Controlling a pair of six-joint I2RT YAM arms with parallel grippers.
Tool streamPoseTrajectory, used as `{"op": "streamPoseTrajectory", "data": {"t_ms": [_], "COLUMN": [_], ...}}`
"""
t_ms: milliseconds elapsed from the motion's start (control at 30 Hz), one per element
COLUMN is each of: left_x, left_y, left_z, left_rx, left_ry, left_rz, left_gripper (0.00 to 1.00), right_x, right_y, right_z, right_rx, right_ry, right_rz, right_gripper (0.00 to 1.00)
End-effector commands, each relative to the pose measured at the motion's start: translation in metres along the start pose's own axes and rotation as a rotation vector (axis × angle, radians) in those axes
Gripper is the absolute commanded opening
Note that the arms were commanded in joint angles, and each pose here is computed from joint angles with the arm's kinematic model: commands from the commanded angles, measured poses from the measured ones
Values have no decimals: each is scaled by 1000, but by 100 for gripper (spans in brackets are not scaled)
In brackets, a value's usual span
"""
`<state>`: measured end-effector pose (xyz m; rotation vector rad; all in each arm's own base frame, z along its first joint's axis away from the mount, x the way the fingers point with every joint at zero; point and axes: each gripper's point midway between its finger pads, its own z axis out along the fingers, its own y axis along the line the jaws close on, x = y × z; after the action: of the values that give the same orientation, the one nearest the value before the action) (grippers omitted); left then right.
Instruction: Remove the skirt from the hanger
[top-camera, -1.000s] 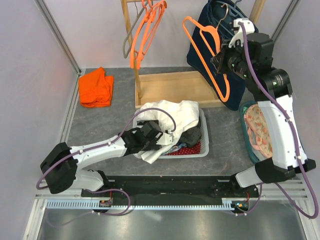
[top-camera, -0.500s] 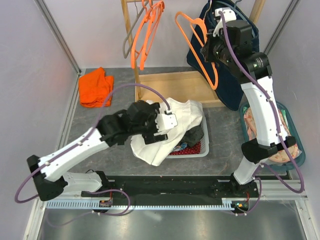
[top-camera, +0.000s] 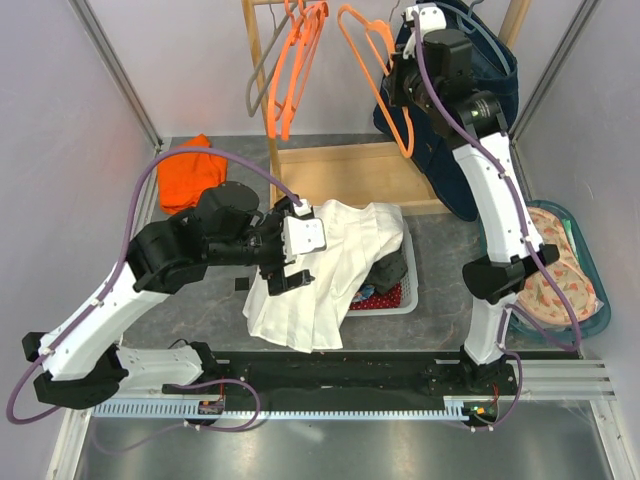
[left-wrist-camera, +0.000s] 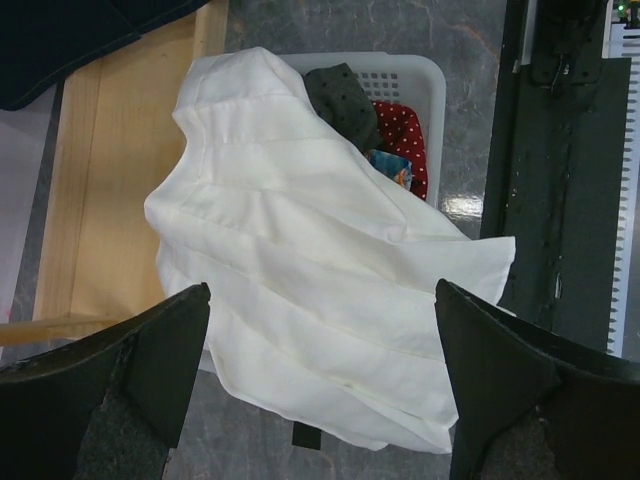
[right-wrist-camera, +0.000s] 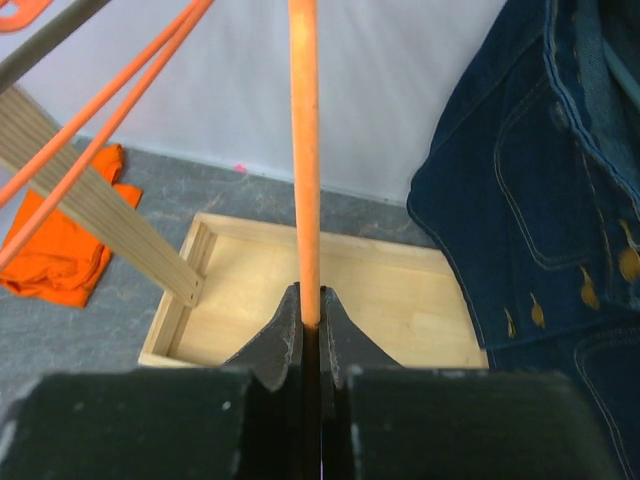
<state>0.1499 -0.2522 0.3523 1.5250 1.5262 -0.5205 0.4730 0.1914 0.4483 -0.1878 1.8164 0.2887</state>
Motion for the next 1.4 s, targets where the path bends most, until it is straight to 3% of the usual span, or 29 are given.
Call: {"op": "streamPoseTrajectory", "data": {"t_ms": [0,67,200,367,800,1100,1200,1233,1267,1367], "left_x": [6,28,75,114,103,94,92,91,89,89], "left_y": [-3,-8,10,0,14,23,23,22,22,23], "left_z": [-6,4,24,39,41,39,40,41,42,46], "left_rx": [0,7,-146,-146,-190,-222,-218,-214,-211,-207], "left_ry": [22,74,183,255,245,226,221,219,212,213], "left_rz": [0,10,-3,-23,8,11,9,6,5,6], "left_gripper": [100,100,100,100,100,100,100,100,100,100], "right_x": [-51,-55,-61,-57,-9,13,11,9,9,5], "right_y": [5,4,4,2,12,26,20,18,15,10], "right_z": [6,16,30,48,78,52,33,27,22,-3], "right_rx": [-8,1,5,11,-8,44,73,78,87,96], "right_ry": [-196,-224,-264,-275,-156,-61,-48,-49,-47,-55], "right_rz": [-7,-12,-16,-23,-27,-55,-62,-63,-62,-56], "right_gripper": [0,0,0,0,0,0,29,53,67,81]}}
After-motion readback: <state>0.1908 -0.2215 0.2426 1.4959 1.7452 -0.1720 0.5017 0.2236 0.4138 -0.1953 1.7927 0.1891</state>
